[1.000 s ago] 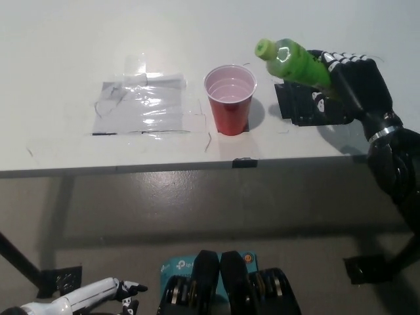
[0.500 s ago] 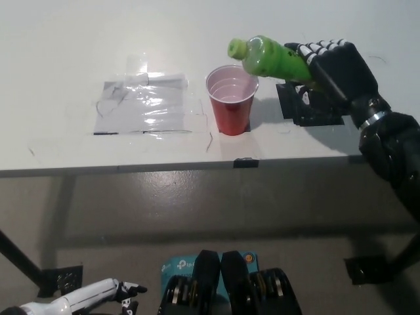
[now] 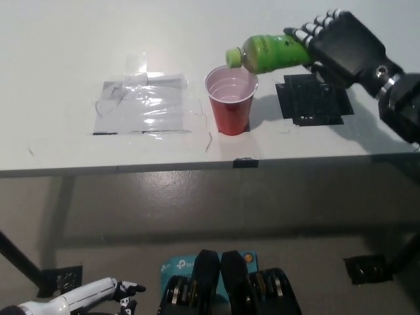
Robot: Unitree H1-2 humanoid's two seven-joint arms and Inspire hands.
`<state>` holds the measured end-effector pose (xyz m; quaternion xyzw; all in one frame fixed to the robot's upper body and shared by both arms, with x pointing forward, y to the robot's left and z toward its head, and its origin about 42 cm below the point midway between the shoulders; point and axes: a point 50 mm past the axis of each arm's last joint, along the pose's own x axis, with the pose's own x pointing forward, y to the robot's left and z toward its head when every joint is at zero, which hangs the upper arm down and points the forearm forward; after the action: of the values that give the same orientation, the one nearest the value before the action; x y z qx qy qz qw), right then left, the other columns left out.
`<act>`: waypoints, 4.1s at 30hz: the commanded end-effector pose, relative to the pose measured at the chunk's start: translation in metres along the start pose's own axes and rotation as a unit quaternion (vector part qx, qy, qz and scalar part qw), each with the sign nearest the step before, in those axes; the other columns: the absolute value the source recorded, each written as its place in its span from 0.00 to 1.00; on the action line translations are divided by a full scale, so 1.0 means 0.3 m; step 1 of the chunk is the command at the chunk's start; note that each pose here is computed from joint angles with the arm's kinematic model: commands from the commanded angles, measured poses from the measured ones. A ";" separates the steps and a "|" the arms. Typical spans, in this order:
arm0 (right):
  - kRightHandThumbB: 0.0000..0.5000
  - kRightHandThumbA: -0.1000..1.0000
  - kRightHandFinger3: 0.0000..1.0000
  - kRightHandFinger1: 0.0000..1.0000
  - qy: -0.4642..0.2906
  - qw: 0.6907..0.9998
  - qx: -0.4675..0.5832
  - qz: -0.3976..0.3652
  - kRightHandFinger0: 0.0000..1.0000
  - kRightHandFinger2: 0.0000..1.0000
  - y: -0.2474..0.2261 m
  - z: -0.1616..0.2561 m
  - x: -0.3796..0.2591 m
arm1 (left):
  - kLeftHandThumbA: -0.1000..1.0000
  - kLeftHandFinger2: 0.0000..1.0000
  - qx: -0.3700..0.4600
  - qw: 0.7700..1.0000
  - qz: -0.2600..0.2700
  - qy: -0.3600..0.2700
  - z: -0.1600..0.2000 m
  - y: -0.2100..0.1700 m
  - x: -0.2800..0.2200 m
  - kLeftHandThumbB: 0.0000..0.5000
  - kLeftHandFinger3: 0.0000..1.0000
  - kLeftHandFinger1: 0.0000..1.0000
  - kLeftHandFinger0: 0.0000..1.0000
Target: The robot uses its right hand to pick up a bottle kept in the middle of the desk and tilt it into a cup kept next to it to pour water out
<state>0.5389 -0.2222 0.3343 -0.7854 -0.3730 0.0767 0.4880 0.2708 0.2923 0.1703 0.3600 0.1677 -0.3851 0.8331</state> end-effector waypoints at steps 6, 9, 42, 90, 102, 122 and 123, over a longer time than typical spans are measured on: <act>0.26 0.03 0.40 0.00 -0.059 0.988 -0.103 -0.099 0.00 0.21 -0.275 -0.146 0.131 | 1.00 1.00 0.018 1.000 0.008 0.008 0.010 0.043 -0.032 0.92 1.00 1.00 1.00; 0.25 0.12 0.34 0.00 -0.077 0.985 -0.116 -0.100 0.00 0.19 -0.320 -0.143 0.160 | 1.00 1.00 0.021 1.000 0.008 0.011 0.008 0.039 -0.028 0.95 1.00 1.00 1.00; 0.39 0.16 0.34 0.00 -0.155 0.960 -0.213 -0.094 0.00 0.02 -0.419 -0.187 0.187 | 1.00 1.00 0.034 0.999 0.027 0.007 0.027 0.066 -0.050 0.98 1.00 1.00 1.00; 0.00 0.00 0.28 0.00 0.240 0.700 0.662 -0.122 0.00 0.00 0.037 0.168 0.056 | 1.00 1.00 0.007 0.999 0.031 0.008 -0.019 -0.019 -0.068 0.90 1.00 1.00 1.00; 0.02 0.00 0.23 0.00 0.275 0.487 0.801 -0.213 0.00 0.00 0.096 0.350 0.098 | 1.00 1.00 0.000 0.999 0.031 0.009 -0.032 -0.045 -0.068 0.90 1.00 1.00 1.00; 0.09 0.00 0.19 0.00 0.257 0.633 0.680 -0.267 0.00 0.01 0.076 0.258 0.068 | 1.00 1.00 -0.010 0.999 0.041 0.009 -0.035 -0.075 -0.077 0.88 1.00 1.00 1.00; 0.12 0.00 0.18 0.00 0.256 0.637 0.677 -0.265 0.00 0.01 0.074 0.255 0.067 | 1.00 1.00 -0.010 0.999 0.041 0.009 -0.034 -0.075 -0.078 0.88 1.00 1.00 1.00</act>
<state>0.5101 -0.1614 0.2042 -0.1368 -0.1277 -0.0015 0.9823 0.2380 0.2970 0.1539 0.3426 0.1887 -0.3743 0.8408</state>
